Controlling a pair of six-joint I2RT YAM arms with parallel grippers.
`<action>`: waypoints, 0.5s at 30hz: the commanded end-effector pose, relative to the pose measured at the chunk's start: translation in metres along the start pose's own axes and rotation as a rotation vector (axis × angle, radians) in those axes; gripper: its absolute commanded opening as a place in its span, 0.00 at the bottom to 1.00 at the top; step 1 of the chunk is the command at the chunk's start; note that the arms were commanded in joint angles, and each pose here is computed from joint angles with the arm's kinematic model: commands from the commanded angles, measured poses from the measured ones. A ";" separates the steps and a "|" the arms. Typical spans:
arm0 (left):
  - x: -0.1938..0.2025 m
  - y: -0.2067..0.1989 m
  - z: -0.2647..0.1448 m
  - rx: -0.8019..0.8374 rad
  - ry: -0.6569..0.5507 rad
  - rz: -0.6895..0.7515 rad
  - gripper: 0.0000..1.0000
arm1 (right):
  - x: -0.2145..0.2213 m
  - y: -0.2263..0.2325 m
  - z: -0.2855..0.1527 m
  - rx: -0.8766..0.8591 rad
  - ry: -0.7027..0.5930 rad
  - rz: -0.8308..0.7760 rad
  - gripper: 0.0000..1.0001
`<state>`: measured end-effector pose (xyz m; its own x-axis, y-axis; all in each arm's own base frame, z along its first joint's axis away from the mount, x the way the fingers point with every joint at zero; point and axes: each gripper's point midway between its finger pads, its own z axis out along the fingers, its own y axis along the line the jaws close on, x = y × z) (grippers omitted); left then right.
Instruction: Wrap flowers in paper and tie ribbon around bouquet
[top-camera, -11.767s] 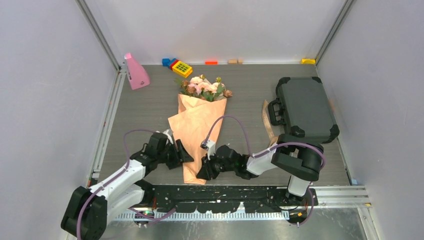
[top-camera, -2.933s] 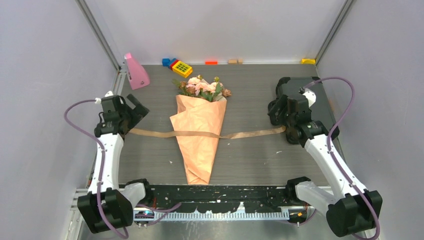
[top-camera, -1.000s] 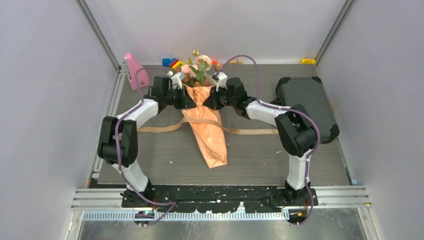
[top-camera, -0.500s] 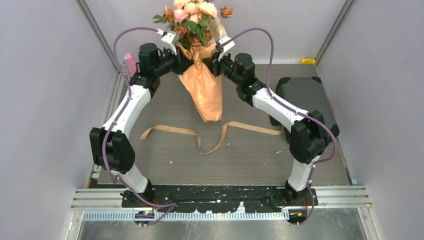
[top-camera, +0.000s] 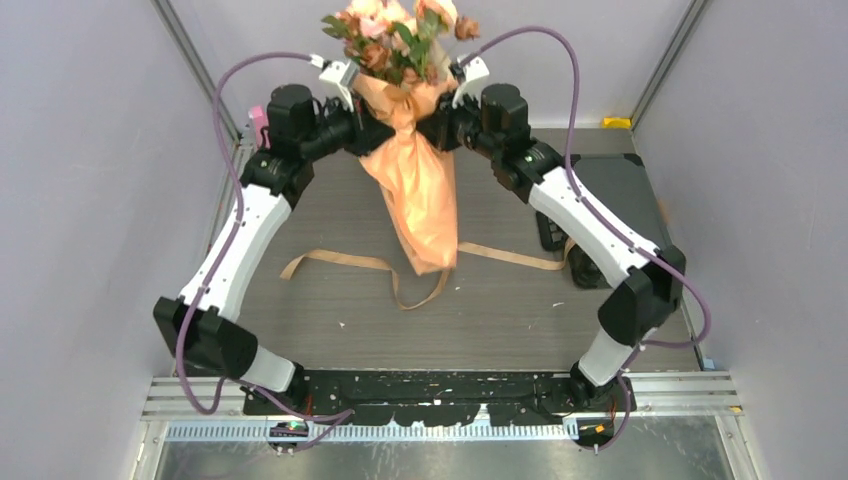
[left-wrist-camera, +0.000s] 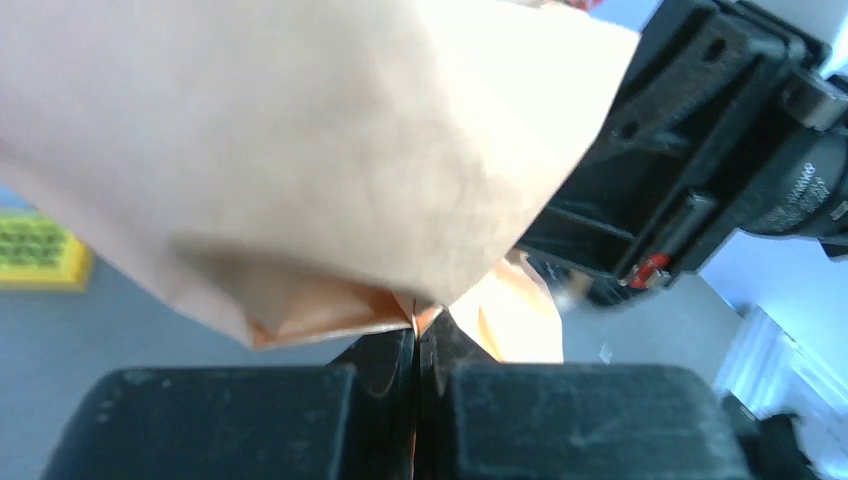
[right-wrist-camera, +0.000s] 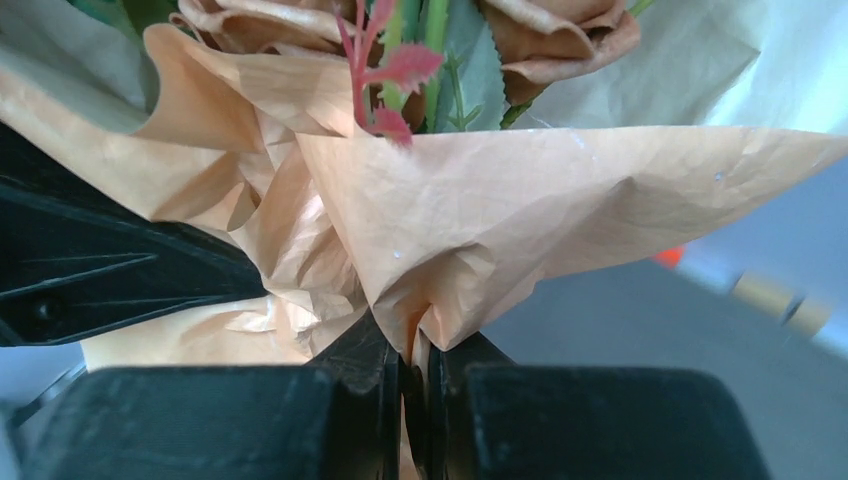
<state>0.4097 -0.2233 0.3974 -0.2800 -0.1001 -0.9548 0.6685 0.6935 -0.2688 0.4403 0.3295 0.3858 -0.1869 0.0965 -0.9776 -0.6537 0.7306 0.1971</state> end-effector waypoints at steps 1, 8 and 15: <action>0.052 -0.036 -0.026 0.040 0.093 -0.181 0.00 | 0.072 0.035 -0.042 -0.053 0.183 0.232 0.01; 0.183 -0.014 -0.025 -0.059 0.242 -0.345 0.00 | 0.199 0.026 -0.065 0.005 0.322 0.351 0.01; 0.274 0.046 -0.008 -0.260 0.347 -0.357 0.00 | 0.282 -0.021 -0.045 0.177 0.410 0.312 0.01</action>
<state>0.3083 -0.2184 0.1183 -0.8097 -0.0869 -0.5803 0.3105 0.7757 -0.5494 0.3271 0.3098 0.1034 -0.7417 0.0097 -0.6707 -0.4114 0.7831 0.4663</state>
